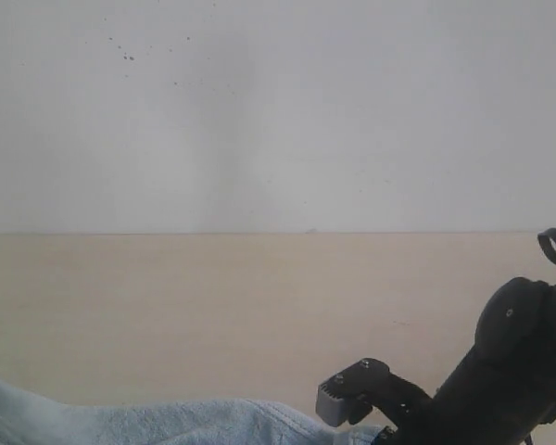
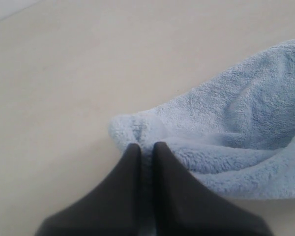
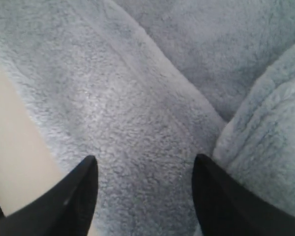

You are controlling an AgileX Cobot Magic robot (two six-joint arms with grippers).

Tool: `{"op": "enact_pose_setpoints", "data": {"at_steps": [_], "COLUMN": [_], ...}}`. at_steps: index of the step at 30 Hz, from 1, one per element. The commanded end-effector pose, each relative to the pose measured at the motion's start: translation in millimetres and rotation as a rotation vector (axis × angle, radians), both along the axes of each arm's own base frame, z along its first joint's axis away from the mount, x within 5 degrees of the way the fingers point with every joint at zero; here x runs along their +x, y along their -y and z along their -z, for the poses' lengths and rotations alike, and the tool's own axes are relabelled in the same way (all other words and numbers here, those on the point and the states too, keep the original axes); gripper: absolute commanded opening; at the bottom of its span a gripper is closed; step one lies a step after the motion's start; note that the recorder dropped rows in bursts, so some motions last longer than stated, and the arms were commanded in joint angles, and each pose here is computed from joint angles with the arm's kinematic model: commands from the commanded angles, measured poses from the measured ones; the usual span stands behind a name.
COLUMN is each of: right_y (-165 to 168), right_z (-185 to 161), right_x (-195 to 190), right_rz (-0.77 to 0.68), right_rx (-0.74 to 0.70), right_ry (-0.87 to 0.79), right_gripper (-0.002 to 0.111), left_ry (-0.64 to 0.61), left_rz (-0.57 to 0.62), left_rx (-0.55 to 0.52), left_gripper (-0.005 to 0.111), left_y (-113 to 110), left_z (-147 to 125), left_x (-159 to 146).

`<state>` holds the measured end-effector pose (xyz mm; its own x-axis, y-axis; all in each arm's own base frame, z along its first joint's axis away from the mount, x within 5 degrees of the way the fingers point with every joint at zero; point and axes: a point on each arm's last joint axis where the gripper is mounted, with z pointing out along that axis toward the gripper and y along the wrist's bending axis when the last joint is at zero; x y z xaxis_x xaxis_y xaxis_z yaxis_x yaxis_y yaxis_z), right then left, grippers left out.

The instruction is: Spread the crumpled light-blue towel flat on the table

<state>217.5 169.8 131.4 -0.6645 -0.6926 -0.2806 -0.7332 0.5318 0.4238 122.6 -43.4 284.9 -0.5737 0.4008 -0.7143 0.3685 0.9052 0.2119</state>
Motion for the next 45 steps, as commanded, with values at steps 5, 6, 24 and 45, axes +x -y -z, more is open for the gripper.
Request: {"op": "enact_pose_setpoints", "data": {"at_steps": [5, 6, 24, 45], "right_y": [17.0, 18.0, 46.5, 51.1], "right_z": [4.7, 1.1, -46.0, -32.5], "right_x": [6.6, 6.8, 13.4, -16.5], "right_rz": [0.034, 0.034, 0.206, 0.166], "right_rx": [-0.197, -0.201, -0.097, -0.216], "right_ry": [0.087, 0.104, 0.163, 0.204], "right_gripper": [0.055, 0.055, 0.044, 0.04], "left_ry": [0.0, 0.0, 0.001, -0.002], "left_rz": [0.004, 0.004, 0.004, 0.004], "left_rx": [-0.003, -0.003, -0.005, -0.008], "left_gripper": [0.004, 0.004, 0.004, 0.004], "left_y": [-0.2, -0.2, 0.0, 0.2], "left_z": [1.0, 1.0, 0.9, 1.1], "left_x": [-0.9, -0.9, -0.9, -1.1]}}
